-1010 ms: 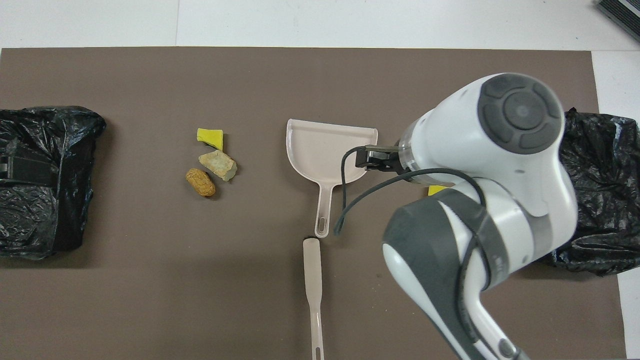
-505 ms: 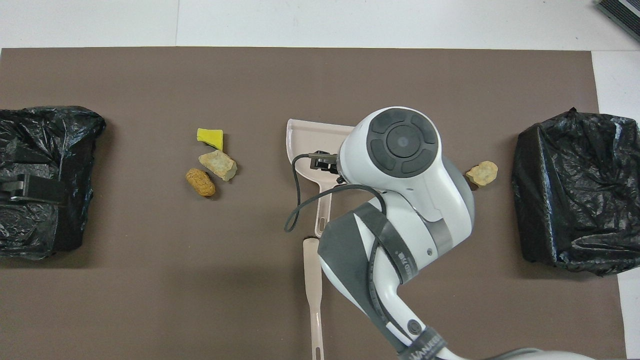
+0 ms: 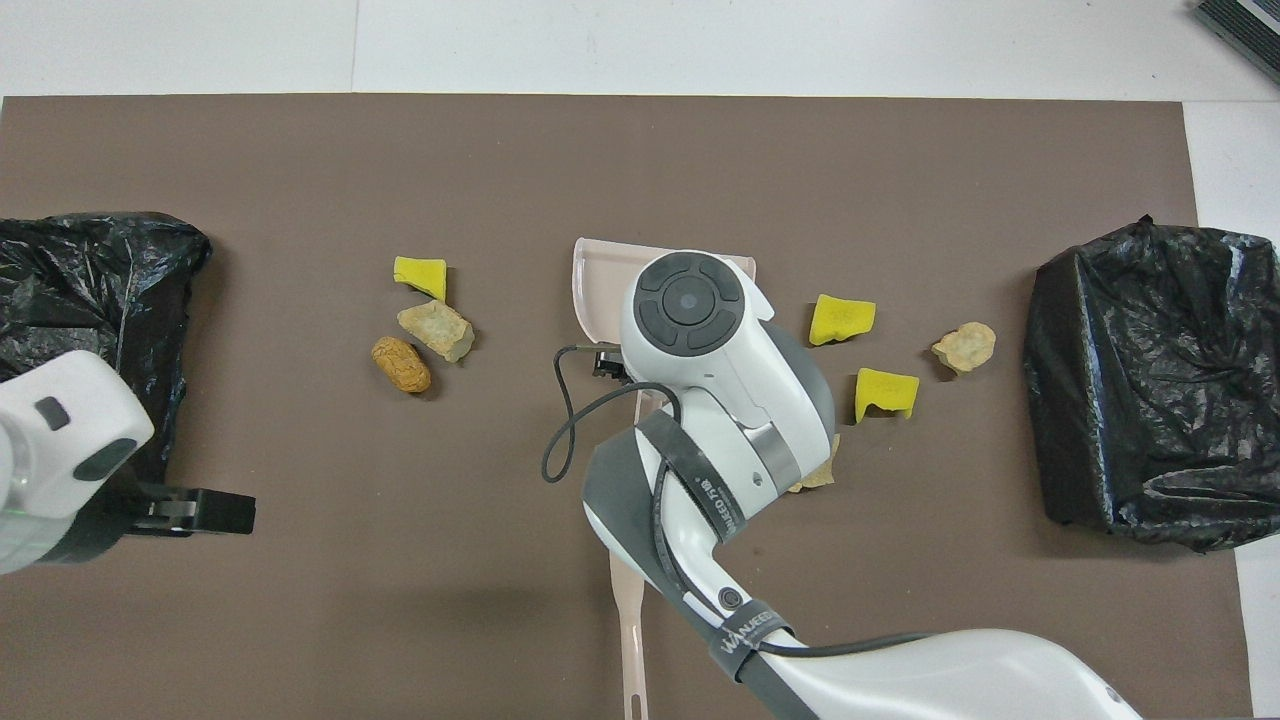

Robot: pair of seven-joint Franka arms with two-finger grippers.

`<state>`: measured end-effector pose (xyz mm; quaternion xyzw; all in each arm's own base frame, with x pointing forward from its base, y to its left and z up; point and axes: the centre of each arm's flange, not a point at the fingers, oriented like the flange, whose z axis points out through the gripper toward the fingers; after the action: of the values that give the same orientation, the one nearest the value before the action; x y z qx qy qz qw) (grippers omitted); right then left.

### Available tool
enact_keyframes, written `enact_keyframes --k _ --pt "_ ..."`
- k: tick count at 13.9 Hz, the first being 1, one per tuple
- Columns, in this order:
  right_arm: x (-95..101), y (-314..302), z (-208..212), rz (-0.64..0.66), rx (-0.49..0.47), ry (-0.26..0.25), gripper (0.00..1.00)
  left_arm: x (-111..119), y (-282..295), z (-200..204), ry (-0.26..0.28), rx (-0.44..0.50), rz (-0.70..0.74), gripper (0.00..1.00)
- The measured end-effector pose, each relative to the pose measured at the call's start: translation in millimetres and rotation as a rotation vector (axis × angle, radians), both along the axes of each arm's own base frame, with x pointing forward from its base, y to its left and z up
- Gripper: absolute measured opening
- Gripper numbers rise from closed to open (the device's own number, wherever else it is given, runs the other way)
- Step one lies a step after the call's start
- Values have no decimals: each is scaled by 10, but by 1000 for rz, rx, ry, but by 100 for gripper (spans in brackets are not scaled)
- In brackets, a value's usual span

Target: Sweep and dump trash in bin

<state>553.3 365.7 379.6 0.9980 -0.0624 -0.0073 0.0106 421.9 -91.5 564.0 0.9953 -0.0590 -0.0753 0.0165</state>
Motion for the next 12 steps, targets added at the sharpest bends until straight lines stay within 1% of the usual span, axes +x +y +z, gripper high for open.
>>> enact_keyframes --k 2,4,5,6,7,10,12 --pt "-117 76 -117 19 -9 22 100 -103 -279 -208 28 -3 -63 100" --pt "-251 151 -229 37 -13 33 100 -220 -515 -387 29 -4 -111 100" --pt "-308 141 -282 41 -19 42 98 -273 -560 -438 26 -11 -118 100" --pt "-359 113 -322 42 -25 50 96 -313 -559 -463 25 -17 -117 100" --pt "-399 90 -337 43 -29 55 85 -338 -538 -463 21 -20 -114 100" --pt "-505 153 -291 61 -28 53 81 -368 -506 -432 11 -24 -109 100" --pt "-537 196 -258 70 -25 48 81 -364 -507 -429 5 -25 -109 100"
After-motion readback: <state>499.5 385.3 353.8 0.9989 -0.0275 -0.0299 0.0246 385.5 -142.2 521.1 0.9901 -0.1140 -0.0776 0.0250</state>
